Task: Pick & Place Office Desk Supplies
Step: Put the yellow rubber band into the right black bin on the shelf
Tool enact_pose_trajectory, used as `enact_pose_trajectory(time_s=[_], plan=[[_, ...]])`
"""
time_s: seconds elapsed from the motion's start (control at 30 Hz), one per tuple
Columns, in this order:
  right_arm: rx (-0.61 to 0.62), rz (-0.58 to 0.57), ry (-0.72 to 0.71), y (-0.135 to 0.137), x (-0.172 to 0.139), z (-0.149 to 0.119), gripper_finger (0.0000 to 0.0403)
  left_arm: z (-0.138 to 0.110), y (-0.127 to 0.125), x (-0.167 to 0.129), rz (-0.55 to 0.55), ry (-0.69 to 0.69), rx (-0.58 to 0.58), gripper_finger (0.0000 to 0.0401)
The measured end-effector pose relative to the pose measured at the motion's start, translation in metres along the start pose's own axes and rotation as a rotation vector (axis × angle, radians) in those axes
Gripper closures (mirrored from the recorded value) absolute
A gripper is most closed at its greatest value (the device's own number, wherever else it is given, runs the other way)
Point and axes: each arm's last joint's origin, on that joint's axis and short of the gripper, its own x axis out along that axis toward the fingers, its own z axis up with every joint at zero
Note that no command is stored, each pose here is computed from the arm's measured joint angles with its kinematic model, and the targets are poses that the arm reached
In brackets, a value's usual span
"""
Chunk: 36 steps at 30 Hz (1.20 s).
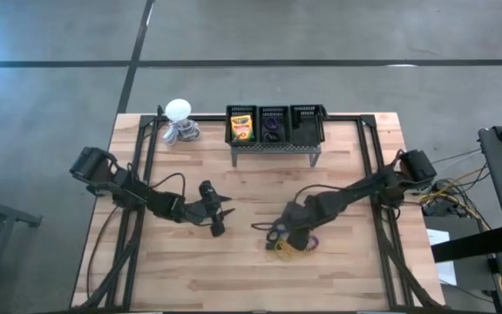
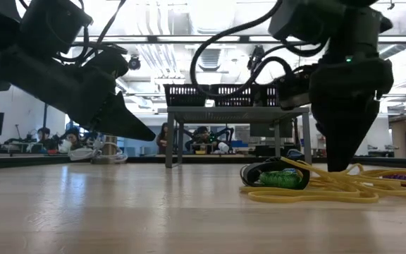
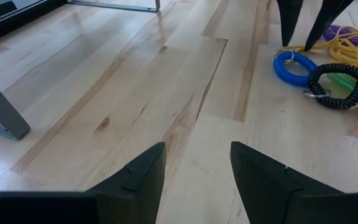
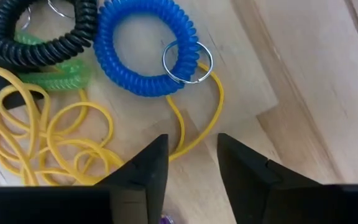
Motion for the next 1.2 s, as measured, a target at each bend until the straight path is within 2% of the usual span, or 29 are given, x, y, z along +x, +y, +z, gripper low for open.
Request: enact_pose_trajectory(time_s=[0.17, 0.3, 0.5, 0.63, 0.8, 0.97, 1.07, 1.2], plan=[[-0.061, -0.010, 0.016, 0.005, -0.004, 0.004, 0.0323, 0.000, 0.000, 0.000, 0.001, 0.003, 0.002, 0.0215], [-0.110, 0.049, -0.006, 0.009, -0.011, 0.006, 0.0380, 0.000, 0.000, 0.000, 0.001, 0.003, 0.001, 0.0215], [-0.127, 0.019, -0.144, 0.002, -0.040, 0.003, 0.0394, -0.001, 0.000, 0.000, 0.002, 0.005, -0.004, 0.0215], [-0.120, 0.003, -0.348, -0.006, -0.082, 0.000, 0.0394, -0.001, 0.000, 0.000, 0.002, 0.005, -0.004, 0.0215], [-0.164, -0.075, -0.667, -0.020, -0.144, -0.008, 0.0394, -0.001, 0.000, 0.000, 0.001, 0.003, -0.005, 0.0215], [-0.211, -0.283, -0.969, -0.039, -0.208, -0.014, 0.0394, 0.000, 0.000, 0.000, 0.001, 0.003, -0.005, 0.0215], [-0.203, -0.407, -1.073, -0.054, -0.244, -0.013, 0.0394, 0.000, 0.000, 0.000, 0.001, 0.002, -0.005, 0.0215], [-0.172, -0.489, -1.124, -0.075, -0.278, -0.006, 0.0394, 0.000, 0.000, 0.000, 0.004, 0.000, -0.006, 0.0215]])
